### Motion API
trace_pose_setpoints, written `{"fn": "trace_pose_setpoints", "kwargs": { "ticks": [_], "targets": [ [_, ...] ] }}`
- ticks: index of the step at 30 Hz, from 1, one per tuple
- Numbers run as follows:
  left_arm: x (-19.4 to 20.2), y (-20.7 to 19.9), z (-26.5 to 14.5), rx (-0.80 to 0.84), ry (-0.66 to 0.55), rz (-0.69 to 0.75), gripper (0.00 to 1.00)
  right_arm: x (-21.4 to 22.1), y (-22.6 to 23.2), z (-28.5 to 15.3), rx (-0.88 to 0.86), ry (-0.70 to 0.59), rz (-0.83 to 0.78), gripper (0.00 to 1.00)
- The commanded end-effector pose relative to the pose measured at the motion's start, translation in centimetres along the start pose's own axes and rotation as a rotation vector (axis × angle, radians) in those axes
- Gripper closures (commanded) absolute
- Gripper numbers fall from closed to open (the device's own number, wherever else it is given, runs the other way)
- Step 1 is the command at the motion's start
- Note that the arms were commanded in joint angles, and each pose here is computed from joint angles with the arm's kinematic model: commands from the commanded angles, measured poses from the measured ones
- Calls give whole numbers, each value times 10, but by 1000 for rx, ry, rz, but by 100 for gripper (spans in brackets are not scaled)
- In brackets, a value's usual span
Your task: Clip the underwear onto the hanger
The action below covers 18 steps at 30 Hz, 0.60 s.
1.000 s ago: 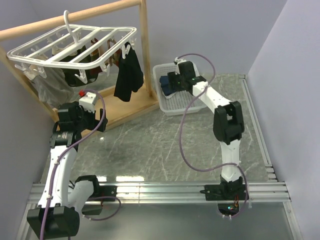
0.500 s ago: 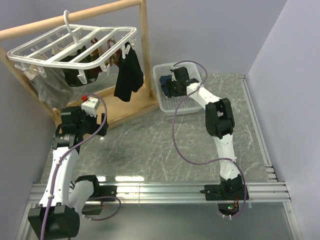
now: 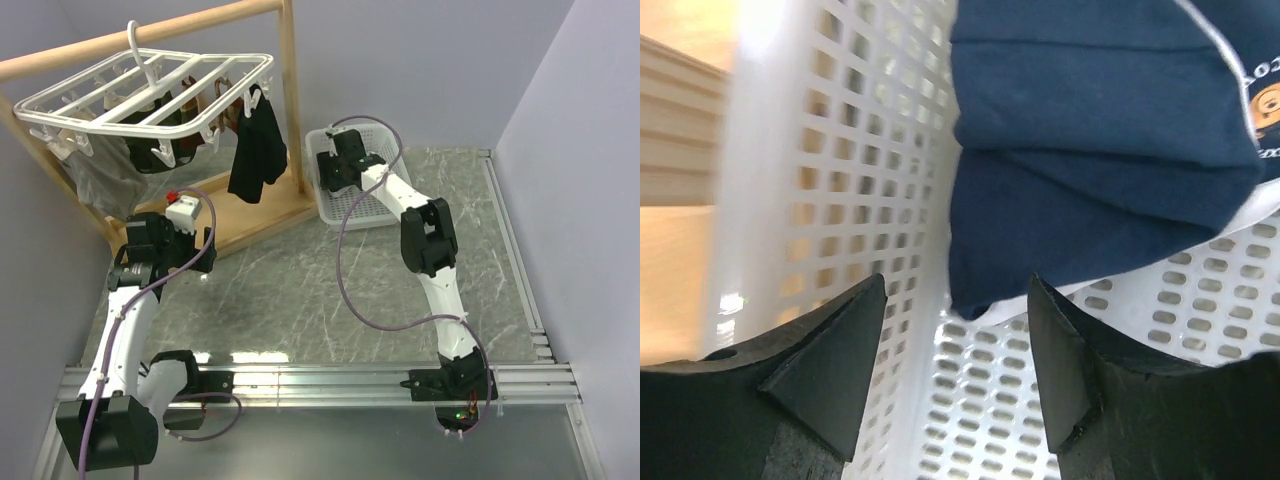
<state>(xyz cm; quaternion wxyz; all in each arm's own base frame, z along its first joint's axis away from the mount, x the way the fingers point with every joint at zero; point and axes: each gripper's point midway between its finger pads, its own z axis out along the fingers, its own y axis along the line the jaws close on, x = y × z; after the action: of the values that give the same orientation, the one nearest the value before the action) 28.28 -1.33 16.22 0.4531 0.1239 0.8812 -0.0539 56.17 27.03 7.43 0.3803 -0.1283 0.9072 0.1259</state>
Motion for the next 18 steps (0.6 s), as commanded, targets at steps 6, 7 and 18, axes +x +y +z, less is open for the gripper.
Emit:
{"fn": "trace_pose_setpoints", "kwargs": {
  "ticks": [6,7,18],
  "targets": [
    [-18,10,0,-38,-39,42,1,8,-3,11,19,37,0,38],
    [-17,10,1,-34,-36,44,1,12,-3,11,16,50,-7,38],
    [-13,10,-1,-31,-9,55,1,42,-21,9,64,172,-104,100]
  ]
}}
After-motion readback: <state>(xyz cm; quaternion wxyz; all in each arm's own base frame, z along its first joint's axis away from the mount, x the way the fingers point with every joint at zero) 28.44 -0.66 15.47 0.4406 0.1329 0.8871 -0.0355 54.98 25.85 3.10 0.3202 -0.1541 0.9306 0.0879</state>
